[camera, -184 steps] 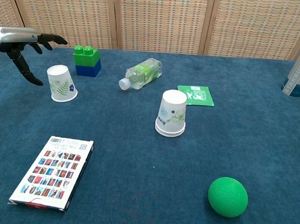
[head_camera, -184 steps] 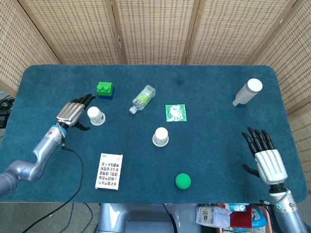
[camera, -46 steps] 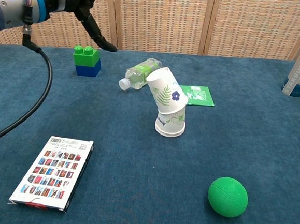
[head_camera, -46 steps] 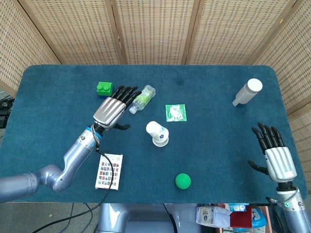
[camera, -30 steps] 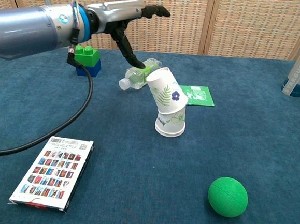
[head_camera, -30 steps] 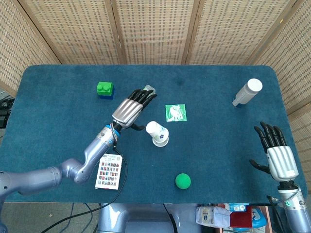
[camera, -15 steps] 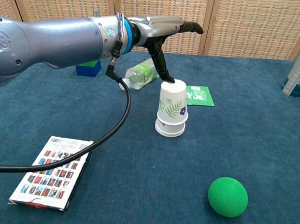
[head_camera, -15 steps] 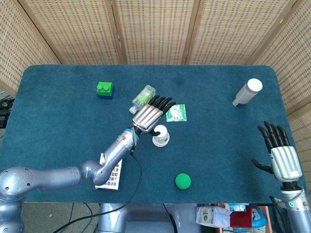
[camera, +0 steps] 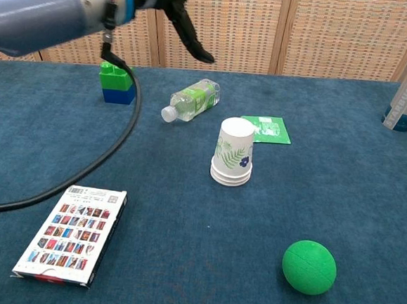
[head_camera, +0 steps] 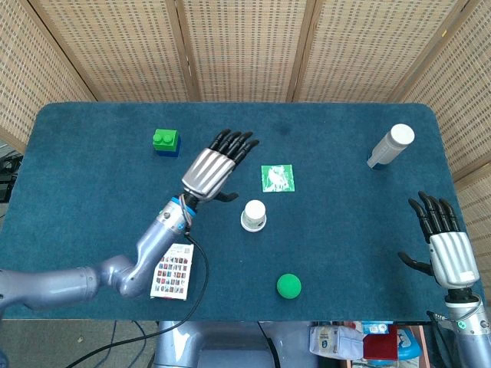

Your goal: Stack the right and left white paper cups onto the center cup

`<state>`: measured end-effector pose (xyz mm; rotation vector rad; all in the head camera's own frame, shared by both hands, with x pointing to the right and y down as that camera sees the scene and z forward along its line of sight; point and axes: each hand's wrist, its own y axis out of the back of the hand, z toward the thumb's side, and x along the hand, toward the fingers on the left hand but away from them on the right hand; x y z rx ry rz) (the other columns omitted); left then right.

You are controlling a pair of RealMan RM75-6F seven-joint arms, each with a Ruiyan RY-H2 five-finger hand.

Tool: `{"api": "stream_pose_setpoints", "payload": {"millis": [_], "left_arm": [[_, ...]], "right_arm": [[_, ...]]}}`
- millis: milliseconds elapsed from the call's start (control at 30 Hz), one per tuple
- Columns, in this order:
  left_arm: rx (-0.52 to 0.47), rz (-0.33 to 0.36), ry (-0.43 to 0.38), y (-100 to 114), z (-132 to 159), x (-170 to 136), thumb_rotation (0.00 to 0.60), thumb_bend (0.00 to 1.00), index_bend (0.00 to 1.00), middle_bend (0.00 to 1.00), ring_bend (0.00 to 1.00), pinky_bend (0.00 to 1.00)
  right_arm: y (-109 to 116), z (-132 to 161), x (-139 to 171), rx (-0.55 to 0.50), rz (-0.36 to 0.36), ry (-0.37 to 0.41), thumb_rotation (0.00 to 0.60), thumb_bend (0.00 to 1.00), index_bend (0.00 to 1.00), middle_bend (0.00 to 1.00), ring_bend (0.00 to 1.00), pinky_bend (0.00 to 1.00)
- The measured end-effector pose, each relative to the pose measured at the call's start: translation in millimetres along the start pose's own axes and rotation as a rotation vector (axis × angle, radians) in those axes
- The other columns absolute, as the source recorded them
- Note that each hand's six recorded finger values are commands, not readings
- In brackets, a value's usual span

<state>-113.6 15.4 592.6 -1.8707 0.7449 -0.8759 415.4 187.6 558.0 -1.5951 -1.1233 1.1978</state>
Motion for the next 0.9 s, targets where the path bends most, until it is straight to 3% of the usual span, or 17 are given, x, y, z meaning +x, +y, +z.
{"api": "stream_pose_setpoints", "payload": {"millis": [200, 367, 500, 700, 900], "left_arm": [[0.076, 0.05, 0.153, 17.9, -84.6, -68.8, 0.6, 0.11, 0.0, 0.0, 0.0, 0.0], [0.111, 0.104, 0.292, 24.3, -149.5, -160.6, 0.6, 0.11, 0.0, 0.0, 0.0, 0.0], [0.052, 0.117, 0.419, 18.5, -185.7, -232.9, 0.6, 0.11, 0.0, 0.0, 0.0, 0.0], [-0.006, 0.082, 0.564, 8.5, -203.7, -313.6, 0.6, 0.11, 0.0, 0.0, 0.0, 0.0], [-0.025, 0.109, 0.582, 15.1, -198.7, -331.3, 0.6, 0.11, 0.0, 0.0, 0.0, 0.0]], "right_arm": [[-1.3, 4.5, 1.6, 0.005, 0.008, 0.01, 0.6, 0.0, 0.03, 0.0, 0.0, 0.0], [1.5, 9.5, 3.4, 0.018, 0.0, 0.019, 0.6, 0.0, 0.03, 0.0, 0.0, 0.0], [1.5, 9.6, 5.4, 0.045, 0.014, 0.005, 0.6, 0.0, 0.03, 0.0, 0.0, 0.0], [3.4, 8.5, 8.3, 0.086, 0.043, -0.039, 0.6, 0.0, 0.03, 0.0, 0.0, 0.0], [6.8, 8.5, 10.6, 0.085, 0.047, -0.045, 0.6, 0.0, 0.03, 0.0, 0.0, 0.0]]}}
